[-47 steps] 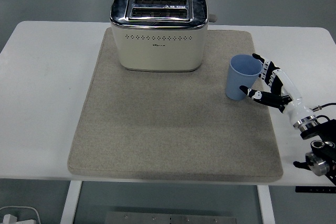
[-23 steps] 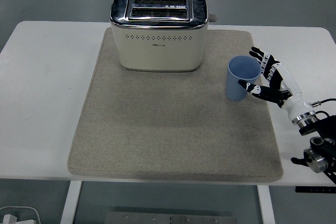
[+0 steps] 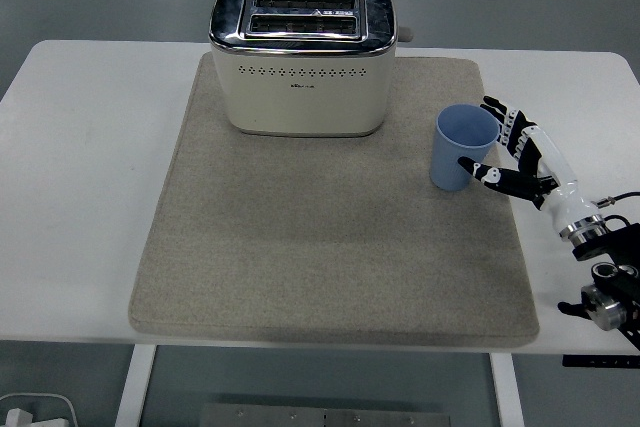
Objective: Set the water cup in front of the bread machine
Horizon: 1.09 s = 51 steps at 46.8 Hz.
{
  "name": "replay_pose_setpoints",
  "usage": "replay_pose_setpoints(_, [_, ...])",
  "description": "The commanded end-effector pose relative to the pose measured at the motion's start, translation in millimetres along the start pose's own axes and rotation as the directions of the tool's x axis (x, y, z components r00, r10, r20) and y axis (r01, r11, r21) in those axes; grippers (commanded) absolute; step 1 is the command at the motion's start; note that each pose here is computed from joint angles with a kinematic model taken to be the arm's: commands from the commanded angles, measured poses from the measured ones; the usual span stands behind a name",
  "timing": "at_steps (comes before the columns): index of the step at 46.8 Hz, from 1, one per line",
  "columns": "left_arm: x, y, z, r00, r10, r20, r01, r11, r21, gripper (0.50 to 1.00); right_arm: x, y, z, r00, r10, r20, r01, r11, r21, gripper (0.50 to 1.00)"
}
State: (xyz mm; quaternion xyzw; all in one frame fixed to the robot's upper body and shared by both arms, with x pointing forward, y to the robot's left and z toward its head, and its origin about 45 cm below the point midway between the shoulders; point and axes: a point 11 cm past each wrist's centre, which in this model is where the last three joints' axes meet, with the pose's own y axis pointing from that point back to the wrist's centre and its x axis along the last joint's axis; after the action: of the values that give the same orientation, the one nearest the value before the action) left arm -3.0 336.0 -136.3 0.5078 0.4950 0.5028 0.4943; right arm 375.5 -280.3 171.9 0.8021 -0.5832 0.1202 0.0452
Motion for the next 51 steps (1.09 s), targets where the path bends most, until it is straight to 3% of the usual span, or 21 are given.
replay_pose_setpoints(1, [0,0,0,1.0,0.0,0.0,0.0,1.0,0.001,0.996,-0.2,-0.1,0.8,1.0,0.002,0.0,-0.002,1.0,-0.002,0.915])
replay_pose_setpoints(12, [0,0,0,1.0,0.0,0.0,0.0,1.0,0.001,0.996,-2.6,-8.0,-8.0,1.0,-0.005,0.0,0.005,1.0,0.023,0.915])
replay_pose_setpoints(32, [0,0,1,1.0,0.0,0.0,0.0,1.0,-0.001,0.996,-3.4,-7.7,-3.6,1.0,-0.01,-0.002,0.01,1.0,-0.006,0.915])
replay_pose_setpoints(51, [0,0,0,1.0,0.0,0.0,0.0,1.0,0.001,0.996,-15.6,-0.9,2.1,0.999,-0.051,0.01,0.051,0.998,-0.023,0.915])
